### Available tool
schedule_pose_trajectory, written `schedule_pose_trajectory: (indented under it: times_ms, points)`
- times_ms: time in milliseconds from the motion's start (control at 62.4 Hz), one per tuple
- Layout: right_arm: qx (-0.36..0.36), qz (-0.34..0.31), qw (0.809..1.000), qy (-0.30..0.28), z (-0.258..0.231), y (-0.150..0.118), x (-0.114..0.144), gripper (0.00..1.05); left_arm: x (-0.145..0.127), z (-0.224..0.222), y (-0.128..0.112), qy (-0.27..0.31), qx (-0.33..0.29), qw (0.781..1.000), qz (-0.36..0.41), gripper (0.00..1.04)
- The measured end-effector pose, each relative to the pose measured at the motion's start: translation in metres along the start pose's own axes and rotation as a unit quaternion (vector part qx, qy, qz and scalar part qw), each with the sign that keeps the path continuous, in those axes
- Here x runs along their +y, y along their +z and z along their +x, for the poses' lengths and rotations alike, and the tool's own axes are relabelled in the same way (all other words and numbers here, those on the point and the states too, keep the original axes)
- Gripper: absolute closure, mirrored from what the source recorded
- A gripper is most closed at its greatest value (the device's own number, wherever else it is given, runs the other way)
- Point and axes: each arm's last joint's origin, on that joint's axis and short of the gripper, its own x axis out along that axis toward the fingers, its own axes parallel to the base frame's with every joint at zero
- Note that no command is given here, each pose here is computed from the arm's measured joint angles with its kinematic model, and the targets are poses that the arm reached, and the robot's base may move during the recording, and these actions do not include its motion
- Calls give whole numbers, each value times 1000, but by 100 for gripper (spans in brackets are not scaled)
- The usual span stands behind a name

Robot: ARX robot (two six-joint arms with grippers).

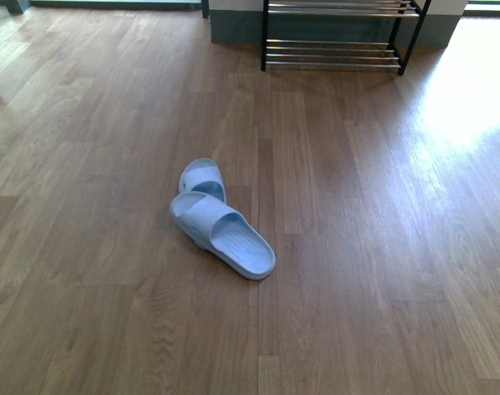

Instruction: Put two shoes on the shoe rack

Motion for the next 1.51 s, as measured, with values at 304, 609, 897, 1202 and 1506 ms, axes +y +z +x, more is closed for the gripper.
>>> schedule_pose_trajectory:
  times_ms: [304, 609, 897, 1202, 1506]
  points:
    - [0, 0, 1000, 0, 0, 0, 0, 9, 0, 0, 0, 0, 0, 1000, 0, 9]
    - [0, 0, 1000, 0, 0, 0, 0, 9, 0, 0, 0, 0, 0, 1000, 0, 9]
    - [1, 0, 1000, 0, 0, 0, 0, 9, 0, 0, 0, 0, 0, 1000, 0, 9]
    - [1, 0, 1000, 0, 0, 0, 0, 9, -8, 12, 2, 123, 143, 973, -132, 9]
    - [1, 0, 1000, 0, 0, 0, 0, 9, -52, 117, -31, 61, 335, 908, -245, 9]
